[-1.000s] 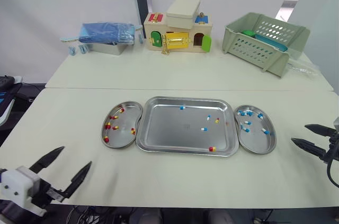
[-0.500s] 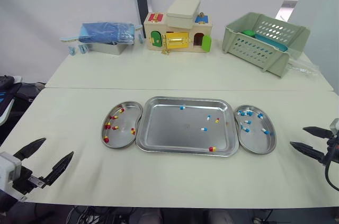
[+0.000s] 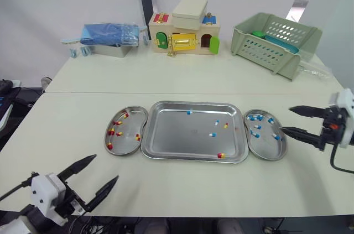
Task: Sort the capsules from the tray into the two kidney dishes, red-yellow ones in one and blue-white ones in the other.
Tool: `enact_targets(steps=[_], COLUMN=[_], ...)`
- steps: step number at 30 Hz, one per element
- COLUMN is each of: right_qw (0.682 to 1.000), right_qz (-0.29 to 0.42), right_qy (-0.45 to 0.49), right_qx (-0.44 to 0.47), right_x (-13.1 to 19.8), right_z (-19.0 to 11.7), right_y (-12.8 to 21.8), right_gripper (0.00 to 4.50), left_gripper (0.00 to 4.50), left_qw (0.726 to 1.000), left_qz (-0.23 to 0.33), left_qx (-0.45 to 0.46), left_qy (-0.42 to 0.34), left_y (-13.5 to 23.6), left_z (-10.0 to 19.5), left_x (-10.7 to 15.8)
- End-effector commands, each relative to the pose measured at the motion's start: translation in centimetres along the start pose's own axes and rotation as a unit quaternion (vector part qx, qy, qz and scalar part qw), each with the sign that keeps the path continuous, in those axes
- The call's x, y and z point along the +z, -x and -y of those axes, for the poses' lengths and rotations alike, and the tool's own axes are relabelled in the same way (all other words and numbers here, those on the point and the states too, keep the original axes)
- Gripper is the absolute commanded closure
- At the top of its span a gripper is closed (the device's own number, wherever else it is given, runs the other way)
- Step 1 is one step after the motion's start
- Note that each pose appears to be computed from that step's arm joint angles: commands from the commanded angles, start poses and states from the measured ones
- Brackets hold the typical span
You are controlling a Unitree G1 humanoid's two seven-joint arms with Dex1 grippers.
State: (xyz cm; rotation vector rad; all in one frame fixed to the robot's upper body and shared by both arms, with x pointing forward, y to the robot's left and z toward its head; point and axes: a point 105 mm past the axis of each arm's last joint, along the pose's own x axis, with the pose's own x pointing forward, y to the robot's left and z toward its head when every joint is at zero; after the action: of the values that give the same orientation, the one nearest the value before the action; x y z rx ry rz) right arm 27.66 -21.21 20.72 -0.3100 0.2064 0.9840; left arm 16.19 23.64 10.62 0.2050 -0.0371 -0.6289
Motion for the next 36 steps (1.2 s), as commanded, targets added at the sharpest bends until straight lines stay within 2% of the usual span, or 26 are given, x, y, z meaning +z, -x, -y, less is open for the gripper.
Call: enact_targets(steps=[1, 5, 10, 16, 22, 25, 27, 36], right_qw=[0.997, 0.991, 0.987, 0.983, 0.975, 0.974, 0.974, 0.979], right_qz=[0.014, 0.02, -0.019, -0.047, -0.069, -0.079, -0.083, -0.083], right_qy=[0.023, 0.051, 0.09, 0.112, 0.14, 0.147, 0.148, 0.139], right_qx=[0.068, 0.119, 0.132, 0.135, 0.156, 0.154, 0.153, 0.123], right_x=[2.3, 3.5, 3.2, 2.6, 2.0, 1.5, 1.2, 1.2], right_z=[-2.7, -3.8, -2.2, -0.8, -1.2, -1.1, -1.1, -0.2], right_y=[-4.5, -9.3, -15.4, -19.9, -22.0, -22.8, -23.0, -24.2], right_gripper=[0.01, 0.01, 0.01, 0.01, 0.01, 0.57, 1.21, 1.21], left_gripper=[0.0, 0.0, 0.0, 0.0, 0.0, 0.0, 0.0, 0.0], left_qw=[0.999, 0.999, 0.999, 0.998, 0.998, 0.997, 0.997, 0.997], left_qz=[0.027, 0.033, 0.048, 0.06, 0.058, 0.062, 0.061, 0.061], left_qx=[-0.021, -0.027, -0.019, 0.003, 0.029, 0.031, 0.031, 0.036], left_qy=[-0.008, 0.006, 0.013, 0.017, 0.02, 0.021, 0.021, 0.02], left_y=[-0.6, -0.9, -1.5, -1.8, -1.5, -1.7, -1.8, -2.0], left_z=[1.7, 2.8, 3.6, 4.1, 4.4, 4.7, 4.9, 5.1], left_x=[0.6, 0.0, -0.1, -0.1, -0.3, 0.0, 0.1, 0.7])
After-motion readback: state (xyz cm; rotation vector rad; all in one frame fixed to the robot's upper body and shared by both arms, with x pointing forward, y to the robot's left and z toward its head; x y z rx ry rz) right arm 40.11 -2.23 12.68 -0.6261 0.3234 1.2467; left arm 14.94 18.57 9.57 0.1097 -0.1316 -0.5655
